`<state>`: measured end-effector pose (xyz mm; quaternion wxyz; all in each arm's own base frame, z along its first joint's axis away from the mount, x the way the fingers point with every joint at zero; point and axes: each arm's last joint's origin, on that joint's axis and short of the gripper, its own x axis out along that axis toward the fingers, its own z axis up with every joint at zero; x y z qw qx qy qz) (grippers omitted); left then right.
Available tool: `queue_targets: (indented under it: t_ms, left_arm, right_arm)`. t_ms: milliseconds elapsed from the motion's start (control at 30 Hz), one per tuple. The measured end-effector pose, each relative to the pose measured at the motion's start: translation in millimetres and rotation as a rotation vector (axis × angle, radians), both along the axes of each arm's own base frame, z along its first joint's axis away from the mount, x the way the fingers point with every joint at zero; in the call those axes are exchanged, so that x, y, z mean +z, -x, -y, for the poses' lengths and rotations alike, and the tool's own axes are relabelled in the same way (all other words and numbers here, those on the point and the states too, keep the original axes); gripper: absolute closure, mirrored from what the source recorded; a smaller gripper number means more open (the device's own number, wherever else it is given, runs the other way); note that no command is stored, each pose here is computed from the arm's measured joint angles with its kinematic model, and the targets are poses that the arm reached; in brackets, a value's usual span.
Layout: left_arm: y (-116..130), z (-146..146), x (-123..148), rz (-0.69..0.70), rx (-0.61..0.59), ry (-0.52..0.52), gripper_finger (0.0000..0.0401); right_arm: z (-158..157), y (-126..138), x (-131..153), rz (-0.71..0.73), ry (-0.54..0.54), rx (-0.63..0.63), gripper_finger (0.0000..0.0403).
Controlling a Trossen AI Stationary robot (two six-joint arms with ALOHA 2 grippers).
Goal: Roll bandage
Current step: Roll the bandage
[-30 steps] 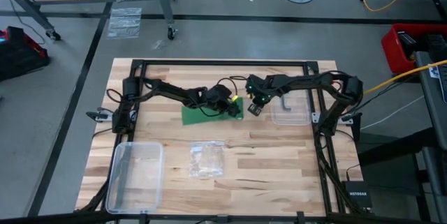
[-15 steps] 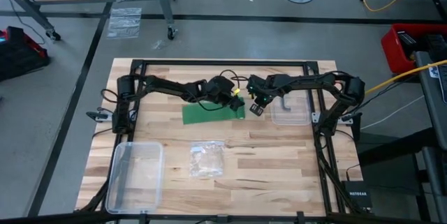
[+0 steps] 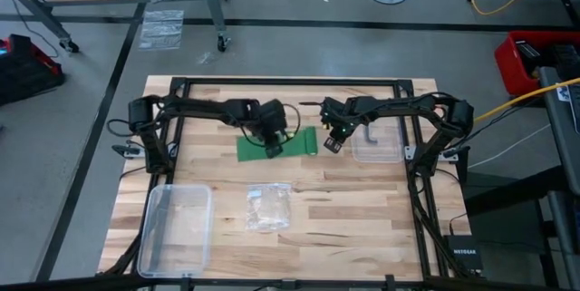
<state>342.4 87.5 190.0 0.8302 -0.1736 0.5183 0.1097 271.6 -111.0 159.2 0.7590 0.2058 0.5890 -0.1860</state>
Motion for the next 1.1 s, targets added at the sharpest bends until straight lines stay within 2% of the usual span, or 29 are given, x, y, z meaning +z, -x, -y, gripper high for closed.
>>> queue_targets:
  t_ms: [167,333,400,833,1100]
  left_arm:
    - [16,17,-13,-0.214,0.026,-0.079,0.0389]
    - [28,26,-23,-0.325,0.12,-0.147,0.0397]
    - [32,27,-28,-0.347,0.14,-0.147,0.0398]
    - [48,30,-48,-0.398,0.199,-0.126,0.04]
    - [48,30,-48,-0.398,0.189,-0.128,0.04]
  right_arm:
    - [3,-8,2,0.089,0.008,-0.057,0.0346]
    - [2,-13,4,0.135,0.02,-0.063,0.0382]
    - [1,-14,4,0.136,0.026,-0.057,0.0396]
    - [-27,-29,4,0.164,0.097,-0.007,0.0398]
    - [-35,-45,-15,0.202,0.093,-0.008,0.04]
